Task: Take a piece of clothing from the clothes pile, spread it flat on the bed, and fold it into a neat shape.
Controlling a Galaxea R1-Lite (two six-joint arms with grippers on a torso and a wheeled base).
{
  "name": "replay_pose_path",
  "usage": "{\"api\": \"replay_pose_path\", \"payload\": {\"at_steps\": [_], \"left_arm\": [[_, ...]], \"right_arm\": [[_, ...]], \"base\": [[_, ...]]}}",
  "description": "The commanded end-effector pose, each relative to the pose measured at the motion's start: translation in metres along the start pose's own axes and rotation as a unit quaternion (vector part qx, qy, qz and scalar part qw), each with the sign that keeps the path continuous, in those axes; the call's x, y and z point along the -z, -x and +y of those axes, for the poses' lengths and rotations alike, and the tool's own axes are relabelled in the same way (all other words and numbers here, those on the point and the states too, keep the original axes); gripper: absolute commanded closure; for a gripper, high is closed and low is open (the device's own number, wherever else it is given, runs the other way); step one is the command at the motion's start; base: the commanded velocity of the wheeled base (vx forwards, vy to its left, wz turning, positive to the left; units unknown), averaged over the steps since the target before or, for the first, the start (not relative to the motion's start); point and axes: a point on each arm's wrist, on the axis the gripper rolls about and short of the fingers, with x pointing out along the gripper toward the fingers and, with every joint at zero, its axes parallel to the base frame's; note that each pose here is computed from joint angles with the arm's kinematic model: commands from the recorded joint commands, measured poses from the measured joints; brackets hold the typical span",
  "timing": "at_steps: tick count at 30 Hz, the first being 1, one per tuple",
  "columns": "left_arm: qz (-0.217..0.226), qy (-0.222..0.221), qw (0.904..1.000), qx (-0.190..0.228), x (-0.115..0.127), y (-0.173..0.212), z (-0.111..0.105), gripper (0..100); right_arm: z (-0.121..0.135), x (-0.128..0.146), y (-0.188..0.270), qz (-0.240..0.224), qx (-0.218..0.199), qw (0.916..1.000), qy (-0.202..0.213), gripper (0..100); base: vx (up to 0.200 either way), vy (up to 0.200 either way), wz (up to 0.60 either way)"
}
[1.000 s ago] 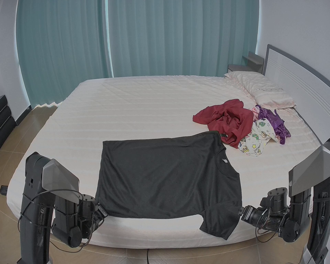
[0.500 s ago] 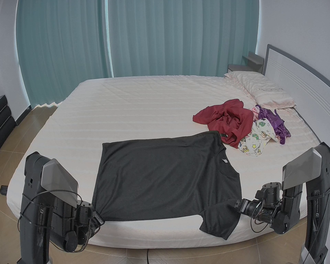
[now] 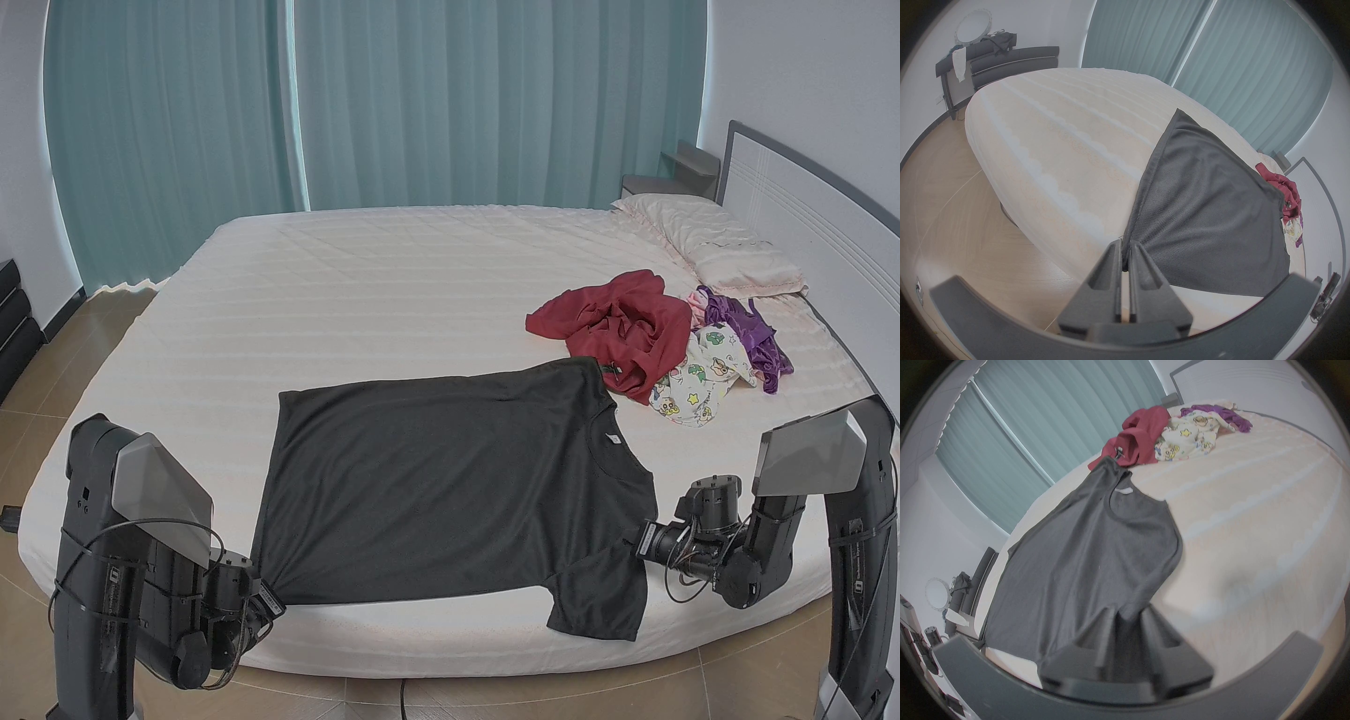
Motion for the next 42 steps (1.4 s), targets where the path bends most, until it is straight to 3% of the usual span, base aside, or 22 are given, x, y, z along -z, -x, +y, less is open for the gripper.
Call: {"api": "replay_pose_path", "payload": {"at_steps": [1,9,13,14,20,29,35,39,42], "left_arm": [[-0.003,0.003,1.0,0.005,0.0,-0.001,-0.001,100],[-0.002,0.003,1.0,0.008,-0.001,0.0,-0.001,100],[-0.002,0.003,1.0,0.008,-0.001,0.0,-0.001,100],[-0.002,0.003,1.0,0.008,-0.001,0.0,-0.001,100],[-0.001,0.003,1.0,0.008,0.0,-0.001,-0.001,100],[-0.002,0.004,1.0,0.008,-0.001,0.0,-0.001,100],[-0.001,0.004,1.0,0.006,0.0,0.0,-0.001,100],[-0.001,0.004,1.0,0.006,0.0,0.0,-0.001,100],[-0.001,0.003,1.0,0.006,0.0,0.0,-0.001,100]], "right_arm": [[-0.002,-0.015,-0.008,-0.032,-0.001,0.9995,0.0,100],[-0.003,-0.024,-0.017,-0.051,-0.014,0.9976,0.043,100],[-0.003,-0.019,-0.023,-0.037,-0.022,0.9967,0.069,100],[-0.002,-0.019,-0.023,-0.036,-0.022,0.9966,0.07,0],[-0.006,-0.026,-0.018,-0.05,-0.014,0.9963,0.069,0],[-0.028,-0.035,0.032,-0.068,0.009,0.9971,0.033,0],[-0.02,0.009,0.067,-0.001,-0.033,0.9985,0.045,0],[-0.016,0.038,0.077,0.068,-0.034,0.9958,0.052,0],[-0.013,0.049,0.076,0.092,-0.035,0.9933,0.061,0]], "base": [[0.0,0.0,0.0],[0.0,0.0,0.0],[0.0,0.0,0.0],[0.0,0.0,0.0],[0.0,0.0,0.0],[0.0,0.0,0.0],[0.0,0.0,0.0],[0.0,0.0,0.0],[0.0,0.0,0.0]]}}
